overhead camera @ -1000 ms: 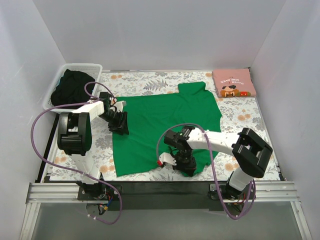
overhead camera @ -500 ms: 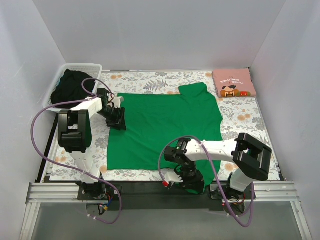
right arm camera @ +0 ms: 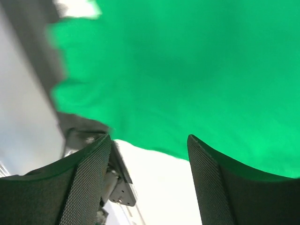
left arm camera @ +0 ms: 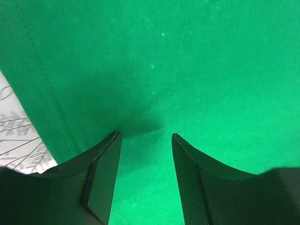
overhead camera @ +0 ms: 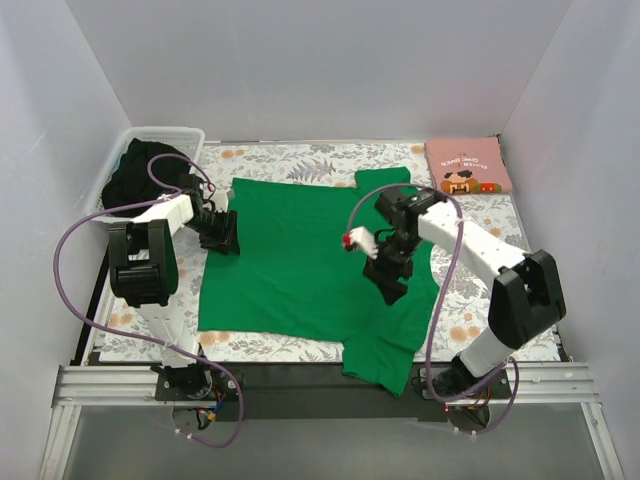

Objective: Fold and stack the t-shirts
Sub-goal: Flatten the tshirt out, then fold the tshirt

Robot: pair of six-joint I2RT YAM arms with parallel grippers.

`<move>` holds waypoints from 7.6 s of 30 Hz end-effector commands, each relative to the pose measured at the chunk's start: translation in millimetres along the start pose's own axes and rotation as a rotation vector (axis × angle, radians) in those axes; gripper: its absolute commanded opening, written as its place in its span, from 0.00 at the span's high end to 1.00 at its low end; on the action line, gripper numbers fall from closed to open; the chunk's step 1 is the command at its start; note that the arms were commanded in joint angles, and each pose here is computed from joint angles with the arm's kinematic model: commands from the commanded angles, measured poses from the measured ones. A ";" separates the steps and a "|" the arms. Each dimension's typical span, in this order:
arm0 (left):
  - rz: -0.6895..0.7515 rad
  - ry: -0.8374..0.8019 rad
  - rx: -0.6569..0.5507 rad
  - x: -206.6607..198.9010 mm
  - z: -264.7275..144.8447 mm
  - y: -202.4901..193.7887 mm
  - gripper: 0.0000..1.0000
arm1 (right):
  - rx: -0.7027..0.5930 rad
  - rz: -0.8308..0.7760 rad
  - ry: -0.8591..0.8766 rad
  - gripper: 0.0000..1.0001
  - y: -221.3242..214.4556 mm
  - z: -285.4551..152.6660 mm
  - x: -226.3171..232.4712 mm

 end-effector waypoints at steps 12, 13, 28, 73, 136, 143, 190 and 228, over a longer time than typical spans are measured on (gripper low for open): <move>-0.028 0.062 0.018 17.3 -2.1 -28.0 0.53 | 0.032 0.458 -0.340 0.32 -70.0 -16.2 -165.5; -0.030 0.061 0.016 16.4 -3.1 -29.2 0.53 | 0.057 0.472 -0.330 0.32 -76.1 -8.5 -171.4; -0.088 -0.041 0.013 -4.1 -17.0 -30.9 0.53 | 0.047 0.486 -0.437 0.32 -89.6 -22.7 -240.3; -0.035 -0.062 -0.407 12.2 -10.1 166.7 0.44 | -0.840 0.782 -0.892 0.29 -23.4 -91.4 -435.8; -0.016 0.067 -0.453 57.0 23.6 210.0 0.90 | -0.879 0.623 -0.770 0.99 6.0 -106.9 -400.3; 0.003 0.046 -0.494 47.8 7.8 212.1 1.00 | -0.920 0.593 -0.785 0.99 12.0 -133.7 -389.4; 0.267 -0.028 -0.692 10.6 -74.8 140.6 1.00 | -0.917 0.525 -0.659 0.99 -2.8 -147.6 -323.9; 0.269 -0.020 -0.659 3.4 -90.5 89.9 1.00 | -0.852 0.601 -0.534 0.99 -33.1 -118.3 -273.0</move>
Point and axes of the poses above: each gripper's point midway between its finger pads, its own z axis out along the fingers, its own x axis along the line the jaws close on, y = z × x, the point moved 6 cm from there along -z, back along the fingers, and after that the axes turned 7 degrees about -z, right-handed, at the moved point
